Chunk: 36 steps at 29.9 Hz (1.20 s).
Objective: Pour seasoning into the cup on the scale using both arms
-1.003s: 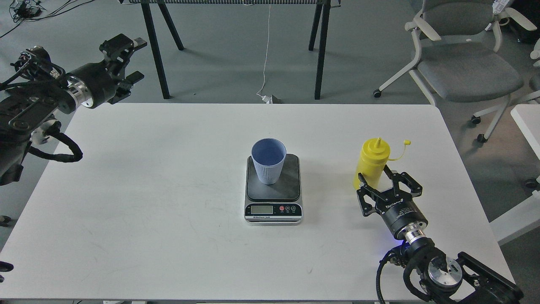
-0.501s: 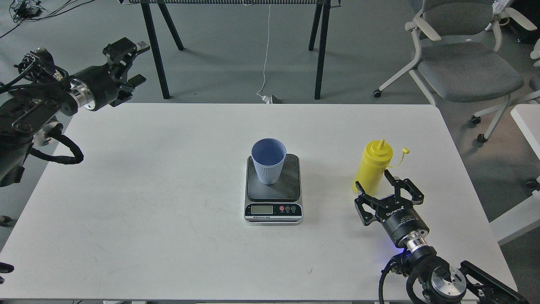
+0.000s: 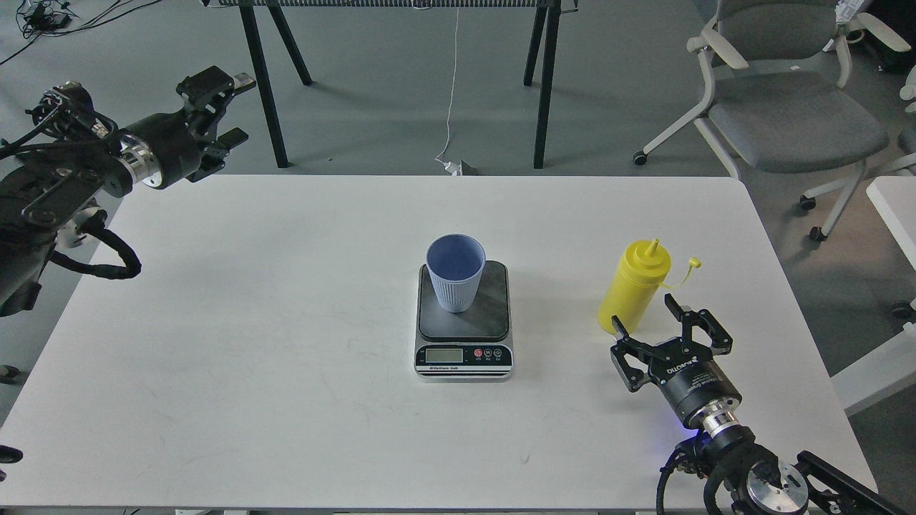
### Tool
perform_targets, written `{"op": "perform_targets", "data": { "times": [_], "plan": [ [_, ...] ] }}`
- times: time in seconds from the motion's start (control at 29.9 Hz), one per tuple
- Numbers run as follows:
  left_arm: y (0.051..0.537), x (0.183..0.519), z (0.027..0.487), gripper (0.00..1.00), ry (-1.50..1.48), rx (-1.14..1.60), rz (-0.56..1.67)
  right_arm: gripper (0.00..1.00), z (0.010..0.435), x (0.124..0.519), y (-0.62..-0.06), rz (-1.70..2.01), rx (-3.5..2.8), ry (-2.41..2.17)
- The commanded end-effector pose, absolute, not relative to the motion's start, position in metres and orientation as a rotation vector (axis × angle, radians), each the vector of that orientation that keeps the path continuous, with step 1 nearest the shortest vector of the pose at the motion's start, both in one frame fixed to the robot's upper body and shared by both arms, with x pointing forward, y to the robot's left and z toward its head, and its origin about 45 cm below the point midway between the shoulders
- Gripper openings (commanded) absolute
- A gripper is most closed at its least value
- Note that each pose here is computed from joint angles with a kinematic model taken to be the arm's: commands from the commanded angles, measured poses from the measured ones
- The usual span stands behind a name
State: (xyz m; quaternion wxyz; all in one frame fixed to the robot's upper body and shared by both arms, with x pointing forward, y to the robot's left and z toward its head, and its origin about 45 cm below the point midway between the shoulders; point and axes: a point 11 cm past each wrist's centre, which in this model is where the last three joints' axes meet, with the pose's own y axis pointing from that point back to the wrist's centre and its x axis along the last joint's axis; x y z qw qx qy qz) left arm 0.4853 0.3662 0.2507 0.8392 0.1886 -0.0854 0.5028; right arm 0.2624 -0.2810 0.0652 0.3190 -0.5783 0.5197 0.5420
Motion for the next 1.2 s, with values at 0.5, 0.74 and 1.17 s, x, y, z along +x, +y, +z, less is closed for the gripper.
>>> {"op": "perform_targets", "data": {
  "times": [0.5, 0.74, 1.17],
  "plan": [
    [0.364, 0.487, 0.254, 0.99, -0.183, 0.387, 1.065, 0.84, 0.097, 0.255, -0.350, 1.315, -1.627, 1.482],
    [0.350, 0.491, 0.255, 0.99, -0.185, 0.367, 1.045, 0.84, 0.126, 0.257, -0.396, 1.227, -1.737, 1.581],
    [0.332, 0.505, 0.283, 0.99, -0.225, 0.309, 1.033, 0.90, 0.237, 0.310, -0.482, 0.833, -1.953, 1.749]
  ]
}}
